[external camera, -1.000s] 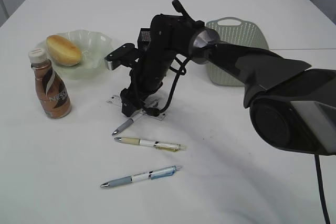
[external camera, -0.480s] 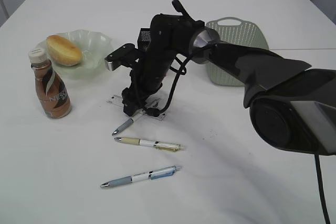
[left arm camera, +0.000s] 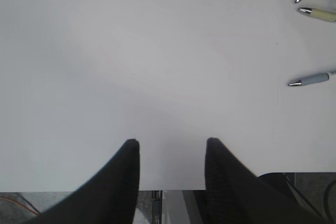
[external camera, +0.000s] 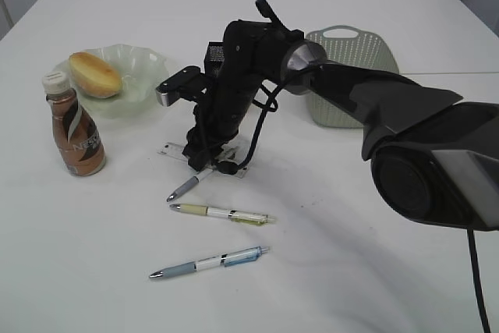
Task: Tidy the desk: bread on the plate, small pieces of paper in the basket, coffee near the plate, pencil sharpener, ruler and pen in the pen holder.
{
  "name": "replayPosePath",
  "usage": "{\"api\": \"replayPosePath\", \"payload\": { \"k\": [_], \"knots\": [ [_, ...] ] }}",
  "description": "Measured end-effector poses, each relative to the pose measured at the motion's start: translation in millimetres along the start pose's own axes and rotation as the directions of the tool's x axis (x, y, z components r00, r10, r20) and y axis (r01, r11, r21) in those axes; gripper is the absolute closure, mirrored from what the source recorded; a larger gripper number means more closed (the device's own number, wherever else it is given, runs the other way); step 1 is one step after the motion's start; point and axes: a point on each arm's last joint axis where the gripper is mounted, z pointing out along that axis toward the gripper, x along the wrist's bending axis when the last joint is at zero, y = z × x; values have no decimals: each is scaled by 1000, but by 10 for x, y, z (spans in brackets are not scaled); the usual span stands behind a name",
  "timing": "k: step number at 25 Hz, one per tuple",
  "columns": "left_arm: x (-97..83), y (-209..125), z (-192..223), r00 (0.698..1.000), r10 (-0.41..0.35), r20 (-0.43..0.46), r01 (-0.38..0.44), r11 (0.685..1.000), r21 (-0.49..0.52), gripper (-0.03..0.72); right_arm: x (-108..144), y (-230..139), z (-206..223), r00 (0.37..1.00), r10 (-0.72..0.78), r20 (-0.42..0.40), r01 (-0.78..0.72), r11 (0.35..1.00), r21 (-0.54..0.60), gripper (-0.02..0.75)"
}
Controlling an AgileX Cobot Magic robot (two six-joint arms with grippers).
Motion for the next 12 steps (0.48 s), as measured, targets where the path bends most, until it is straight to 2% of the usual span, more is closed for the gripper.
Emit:
{"api": "replayPosePath", "payload": {
  "k": [12],
  "knots": [
    [0,0,0,1000,2,0,-2,1000,0,381,16,4,-40,1000,-3,-13,3,1000,12,485]
  ]
}}
